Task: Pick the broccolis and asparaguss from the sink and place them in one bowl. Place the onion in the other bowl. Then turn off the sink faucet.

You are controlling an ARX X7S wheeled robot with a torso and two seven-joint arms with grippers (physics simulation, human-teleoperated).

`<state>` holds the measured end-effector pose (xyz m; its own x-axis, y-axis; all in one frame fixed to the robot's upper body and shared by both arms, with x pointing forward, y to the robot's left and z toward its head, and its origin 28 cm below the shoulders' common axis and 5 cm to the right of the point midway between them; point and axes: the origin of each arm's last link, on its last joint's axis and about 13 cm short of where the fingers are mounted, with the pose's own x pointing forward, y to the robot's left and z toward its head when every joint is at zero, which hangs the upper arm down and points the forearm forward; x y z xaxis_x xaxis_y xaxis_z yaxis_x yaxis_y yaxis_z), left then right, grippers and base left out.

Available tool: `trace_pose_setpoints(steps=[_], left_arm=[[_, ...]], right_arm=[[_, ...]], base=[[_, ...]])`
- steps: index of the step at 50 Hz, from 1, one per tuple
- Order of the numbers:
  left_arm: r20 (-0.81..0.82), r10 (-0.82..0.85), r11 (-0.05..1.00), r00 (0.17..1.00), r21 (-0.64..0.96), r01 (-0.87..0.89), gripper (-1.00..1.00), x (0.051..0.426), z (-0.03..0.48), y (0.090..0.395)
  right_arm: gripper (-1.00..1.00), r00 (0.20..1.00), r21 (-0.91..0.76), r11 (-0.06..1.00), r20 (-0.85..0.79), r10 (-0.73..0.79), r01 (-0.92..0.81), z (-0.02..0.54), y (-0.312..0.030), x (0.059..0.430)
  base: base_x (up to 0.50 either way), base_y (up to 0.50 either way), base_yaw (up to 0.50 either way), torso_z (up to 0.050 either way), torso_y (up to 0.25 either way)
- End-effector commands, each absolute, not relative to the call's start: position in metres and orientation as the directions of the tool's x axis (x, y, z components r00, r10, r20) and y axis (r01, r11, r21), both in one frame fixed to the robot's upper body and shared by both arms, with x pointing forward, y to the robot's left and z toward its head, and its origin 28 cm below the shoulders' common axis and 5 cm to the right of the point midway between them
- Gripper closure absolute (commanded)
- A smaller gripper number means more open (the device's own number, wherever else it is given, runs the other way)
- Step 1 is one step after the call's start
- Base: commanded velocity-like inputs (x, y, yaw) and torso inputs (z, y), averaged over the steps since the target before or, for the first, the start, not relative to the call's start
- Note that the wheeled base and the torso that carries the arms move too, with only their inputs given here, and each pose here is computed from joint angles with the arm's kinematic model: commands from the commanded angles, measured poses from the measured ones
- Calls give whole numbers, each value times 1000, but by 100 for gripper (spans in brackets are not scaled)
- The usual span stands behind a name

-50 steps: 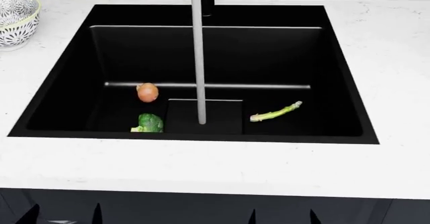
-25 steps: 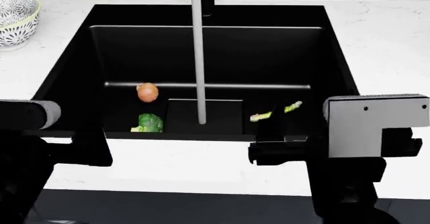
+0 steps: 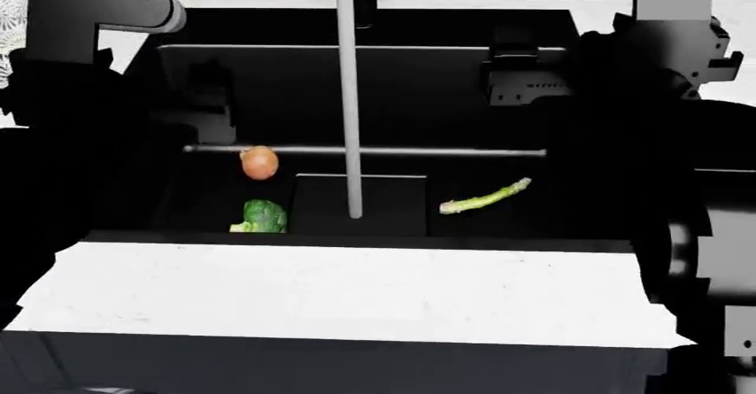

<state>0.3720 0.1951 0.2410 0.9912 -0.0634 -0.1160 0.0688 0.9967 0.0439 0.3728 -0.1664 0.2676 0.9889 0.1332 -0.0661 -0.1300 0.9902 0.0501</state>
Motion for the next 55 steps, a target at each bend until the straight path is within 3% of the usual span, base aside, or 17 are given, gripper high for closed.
trace_pose_setpoints(steps=[1,3,17,55], left_arm=[[-150,-29,996,988,84,42,-100,385,241,197],[-168,-60,997,984,33,66,-100,386,239,197],[-176,-24,997,984,70,36,-100,390,233,202],[-225,-51,994,973,84,71,-100,387,217,199]], right_arm=[[-100,975,49,984,-129,179,-174,275,-167,392],[-100,976,52,985,-137,172,-166,270,-168,388],[-100,977,77,989,-161,141,-130,236,-171,370],[-100,979,119,989,-174,108,-88,228,-182,354]], base=[[109,27,0,0,0],[111,33,0,0,0],[304,172,0,0,0],[457,2,0,0,0]])
